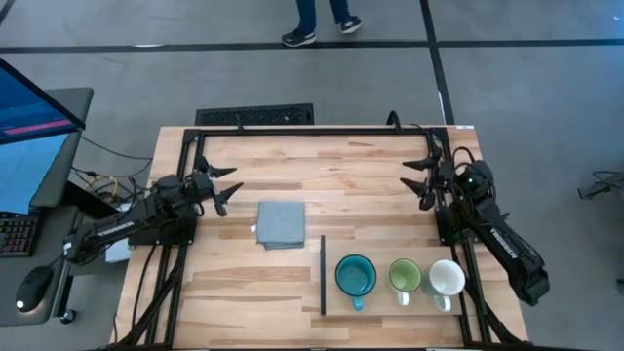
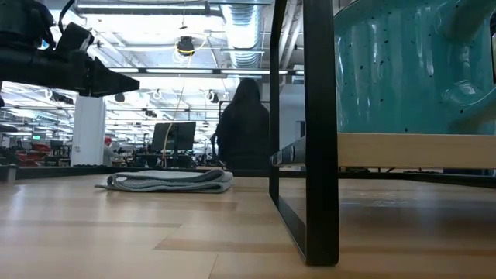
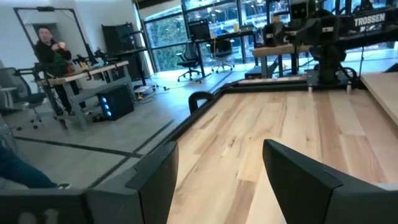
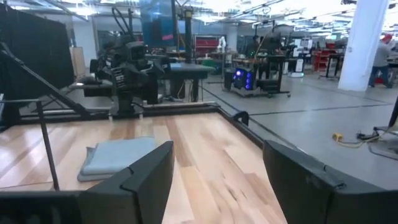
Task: Stack small to large cups/mugs on shelf
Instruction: Return to Home Position
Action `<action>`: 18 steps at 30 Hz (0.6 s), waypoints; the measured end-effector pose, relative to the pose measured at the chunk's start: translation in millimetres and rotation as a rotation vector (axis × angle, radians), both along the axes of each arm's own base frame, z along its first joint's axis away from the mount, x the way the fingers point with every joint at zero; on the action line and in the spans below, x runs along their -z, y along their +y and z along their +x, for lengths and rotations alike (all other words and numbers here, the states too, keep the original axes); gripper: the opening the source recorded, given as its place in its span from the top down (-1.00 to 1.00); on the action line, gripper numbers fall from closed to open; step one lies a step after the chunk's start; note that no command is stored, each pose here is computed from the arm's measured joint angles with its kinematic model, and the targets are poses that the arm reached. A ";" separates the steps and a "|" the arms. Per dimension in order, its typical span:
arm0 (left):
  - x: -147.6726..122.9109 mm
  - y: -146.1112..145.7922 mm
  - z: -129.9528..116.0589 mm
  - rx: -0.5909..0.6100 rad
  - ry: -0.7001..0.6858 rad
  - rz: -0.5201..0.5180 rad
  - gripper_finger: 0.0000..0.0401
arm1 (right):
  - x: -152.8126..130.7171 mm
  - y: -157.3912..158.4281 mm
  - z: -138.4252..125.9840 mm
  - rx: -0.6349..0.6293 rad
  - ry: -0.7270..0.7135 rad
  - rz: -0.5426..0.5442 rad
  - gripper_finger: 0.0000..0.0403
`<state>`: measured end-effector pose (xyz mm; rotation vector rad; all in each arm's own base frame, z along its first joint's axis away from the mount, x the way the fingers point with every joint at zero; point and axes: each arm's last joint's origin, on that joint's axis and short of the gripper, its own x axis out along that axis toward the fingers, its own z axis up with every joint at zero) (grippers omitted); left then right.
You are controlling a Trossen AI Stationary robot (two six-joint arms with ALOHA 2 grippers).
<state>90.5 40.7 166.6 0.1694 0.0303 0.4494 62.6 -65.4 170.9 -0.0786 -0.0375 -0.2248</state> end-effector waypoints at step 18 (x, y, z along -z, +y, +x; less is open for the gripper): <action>4.3 0.3 3.2 0.035 0.032 -0.054 -0.13 | -0.1 1.2 1.7 -0.009 0.000 -0.008 -0.34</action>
